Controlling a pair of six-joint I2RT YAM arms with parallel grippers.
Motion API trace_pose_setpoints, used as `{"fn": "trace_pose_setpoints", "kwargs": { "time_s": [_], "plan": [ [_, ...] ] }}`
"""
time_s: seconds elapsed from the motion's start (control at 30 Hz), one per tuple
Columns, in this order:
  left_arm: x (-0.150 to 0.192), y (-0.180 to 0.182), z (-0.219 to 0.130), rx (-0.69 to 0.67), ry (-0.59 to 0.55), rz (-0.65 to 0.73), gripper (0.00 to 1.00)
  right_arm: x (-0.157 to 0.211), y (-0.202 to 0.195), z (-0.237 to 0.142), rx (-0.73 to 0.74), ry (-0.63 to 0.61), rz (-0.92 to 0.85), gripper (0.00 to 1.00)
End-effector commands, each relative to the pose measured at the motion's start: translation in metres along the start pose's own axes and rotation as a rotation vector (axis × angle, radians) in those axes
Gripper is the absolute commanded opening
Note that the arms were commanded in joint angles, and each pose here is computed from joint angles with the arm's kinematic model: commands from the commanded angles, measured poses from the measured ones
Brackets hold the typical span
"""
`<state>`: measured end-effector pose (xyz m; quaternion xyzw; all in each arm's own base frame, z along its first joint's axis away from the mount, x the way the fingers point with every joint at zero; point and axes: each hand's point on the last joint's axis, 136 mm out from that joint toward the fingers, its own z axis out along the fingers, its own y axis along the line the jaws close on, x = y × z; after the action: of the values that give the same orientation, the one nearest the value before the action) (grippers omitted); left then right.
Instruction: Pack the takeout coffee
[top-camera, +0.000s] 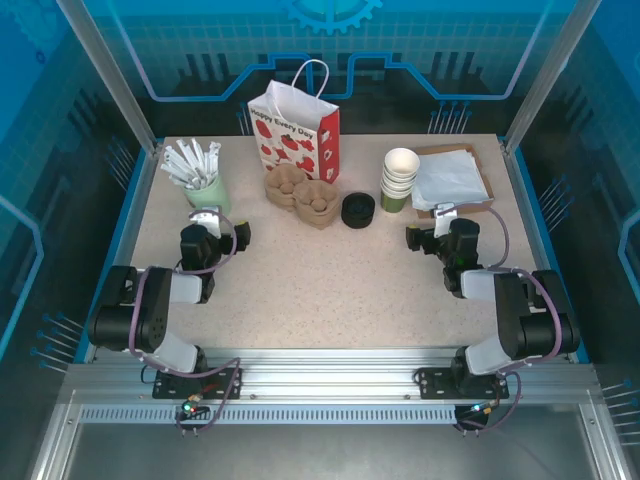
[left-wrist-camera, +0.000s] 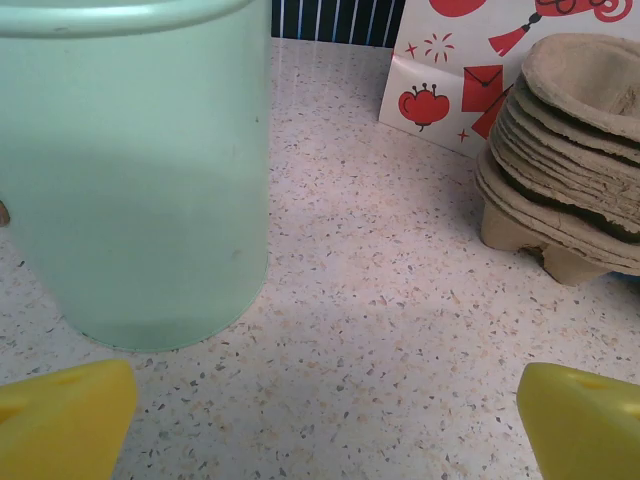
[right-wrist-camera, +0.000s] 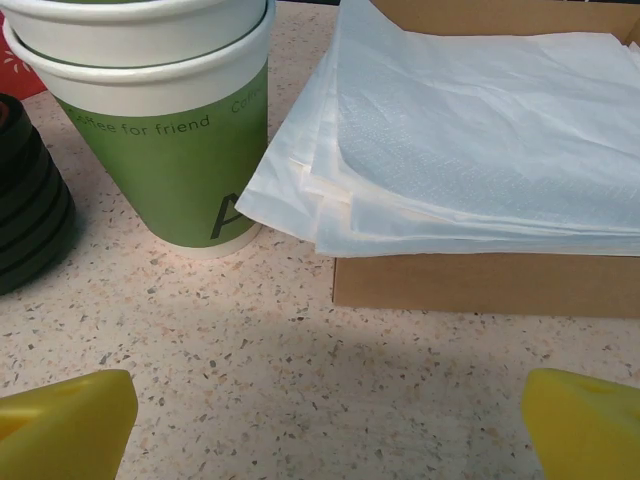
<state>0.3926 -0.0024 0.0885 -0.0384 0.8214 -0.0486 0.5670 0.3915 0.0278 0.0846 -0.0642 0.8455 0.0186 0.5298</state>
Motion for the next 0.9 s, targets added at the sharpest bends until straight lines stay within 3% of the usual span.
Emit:
{"fn": "trace_pose_setpoints", "kwargs": {
  "time_s": [0.0, 0.87],
  "plan": [
    [-0.0064, -0.0039, 0.0032, 0.021, -0.013, 0.021, 0.99, -0.0134, 0.0048, 0.0022, -0.014, -0.041, -0.021, 1.00],
    [-0.0064, -0.0036, 0.0031, 0.021, -0.013, 0.019, 0.99, -0.0131, 0.0048, 0.0021, -0.021, -0.040, -0.013, 1.00]
  ]
}}
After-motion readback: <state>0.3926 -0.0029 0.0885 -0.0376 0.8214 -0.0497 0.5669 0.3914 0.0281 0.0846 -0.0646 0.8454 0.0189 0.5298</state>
